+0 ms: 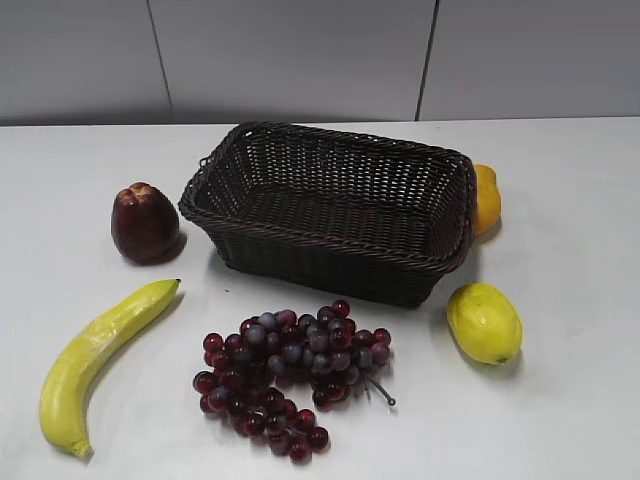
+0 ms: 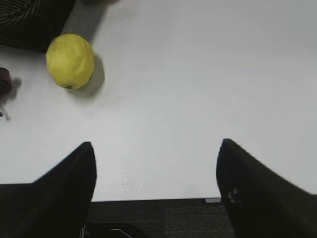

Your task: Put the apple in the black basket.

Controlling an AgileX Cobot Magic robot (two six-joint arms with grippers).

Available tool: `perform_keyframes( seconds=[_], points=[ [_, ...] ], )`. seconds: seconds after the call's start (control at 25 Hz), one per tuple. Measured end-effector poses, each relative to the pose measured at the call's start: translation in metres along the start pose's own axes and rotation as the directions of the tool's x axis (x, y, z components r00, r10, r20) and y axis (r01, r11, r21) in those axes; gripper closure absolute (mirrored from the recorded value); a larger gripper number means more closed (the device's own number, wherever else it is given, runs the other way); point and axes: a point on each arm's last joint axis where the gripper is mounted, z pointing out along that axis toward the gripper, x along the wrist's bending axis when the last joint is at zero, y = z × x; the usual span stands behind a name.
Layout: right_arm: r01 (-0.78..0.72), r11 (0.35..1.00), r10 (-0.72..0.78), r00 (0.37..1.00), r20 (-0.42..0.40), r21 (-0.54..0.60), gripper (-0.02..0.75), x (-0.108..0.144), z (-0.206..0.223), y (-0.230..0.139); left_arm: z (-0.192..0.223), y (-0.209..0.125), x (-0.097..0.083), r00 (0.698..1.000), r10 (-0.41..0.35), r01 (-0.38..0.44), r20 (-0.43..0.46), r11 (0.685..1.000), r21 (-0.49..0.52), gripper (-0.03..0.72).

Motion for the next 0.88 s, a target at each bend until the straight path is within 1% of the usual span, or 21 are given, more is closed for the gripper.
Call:
perform_keyframes(
  seconds=[0.52, 0.6, 0.76, 0.88],
  points=[
    [0.0, 1.0, 0.0, 1.0, 0.0, 0.001, 0.165, 0.0, 0.0, 0.0, 0.0, 0.0, 0.001, 1.0, 0.004, -0.004, -0.008, 1.0, -0.004, 0.113],
    [0.0, 1.0, 0.0, 1.0, 0.0, 0.001, 0.165, 0.0, 0.0, 0.0, -0.002, 0.004, 0.001, 1.0, 0.006, -0.007, -0.015, 0.999, -0.033, 0.113],
    [0.0, 1.0, 0.0, 1.0, 0.0, 0.0, 0.165, 0.0, 0.0, 0.0, -0.009, 0.024, 0.004, 0.999, 0.007, -0.012, -0.032, 0.987, -0.163, 0.113],
    [0.0, 1.0, 0.0, 1.0, 0.0, 0.0, 0.165, 0.0, 0.0, 0.0, -0.006, 0.043, 0.006, 0.999, 0.007, -0.013, -0.035, 0.981, -0.194, 0.12]
  ],
)
